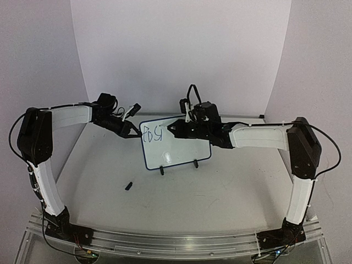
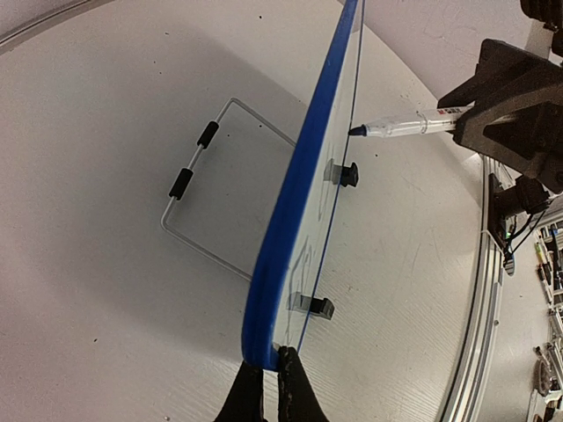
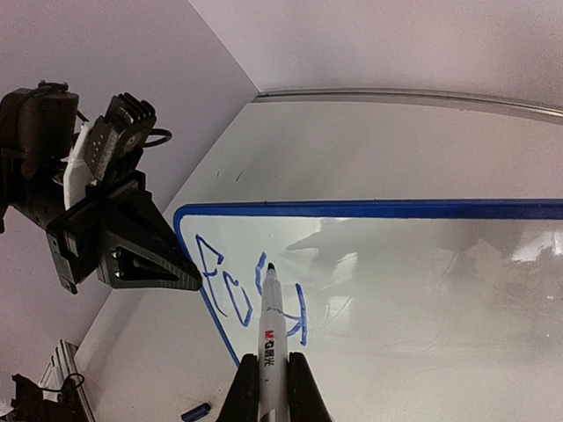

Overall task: Write a sentence on the whiteboard
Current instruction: Write on the whiteboard with the whiteboard marker without the cap.

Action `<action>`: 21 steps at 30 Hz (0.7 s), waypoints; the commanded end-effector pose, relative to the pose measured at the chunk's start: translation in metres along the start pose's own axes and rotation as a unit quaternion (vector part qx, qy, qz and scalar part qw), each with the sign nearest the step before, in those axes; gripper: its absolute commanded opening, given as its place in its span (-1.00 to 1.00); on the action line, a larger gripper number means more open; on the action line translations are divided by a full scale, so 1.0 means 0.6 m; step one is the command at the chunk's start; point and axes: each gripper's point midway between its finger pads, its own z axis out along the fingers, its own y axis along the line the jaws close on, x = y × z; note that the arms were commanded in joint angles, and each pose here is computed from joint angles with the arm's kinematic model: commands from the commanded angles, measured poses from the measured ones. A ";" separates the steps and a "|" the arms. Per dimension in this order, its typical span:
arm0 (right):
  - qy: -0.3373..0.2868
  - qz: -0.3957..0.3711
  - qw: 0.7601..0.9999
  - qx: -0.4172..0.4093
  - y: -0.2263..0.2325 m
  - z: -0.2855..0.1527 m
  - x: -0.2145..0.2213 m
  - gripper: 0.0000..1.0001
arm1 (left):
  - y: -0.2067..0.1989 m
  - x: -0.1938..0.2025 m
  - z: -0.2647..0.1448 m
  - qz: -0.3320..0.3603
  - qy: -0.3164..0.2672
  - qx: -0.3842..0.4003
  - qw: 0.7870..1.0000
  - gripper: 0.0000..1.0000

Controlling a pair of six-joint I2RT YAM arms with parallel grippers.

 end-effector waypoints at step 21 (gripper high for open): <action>-0.041 -0.034 0.998 -0.041 0.047 -0.053 -0.042 -1.00 | -0.011 -0.030 -0.026 0.048 -0.014 -0.026 0.998 -1.00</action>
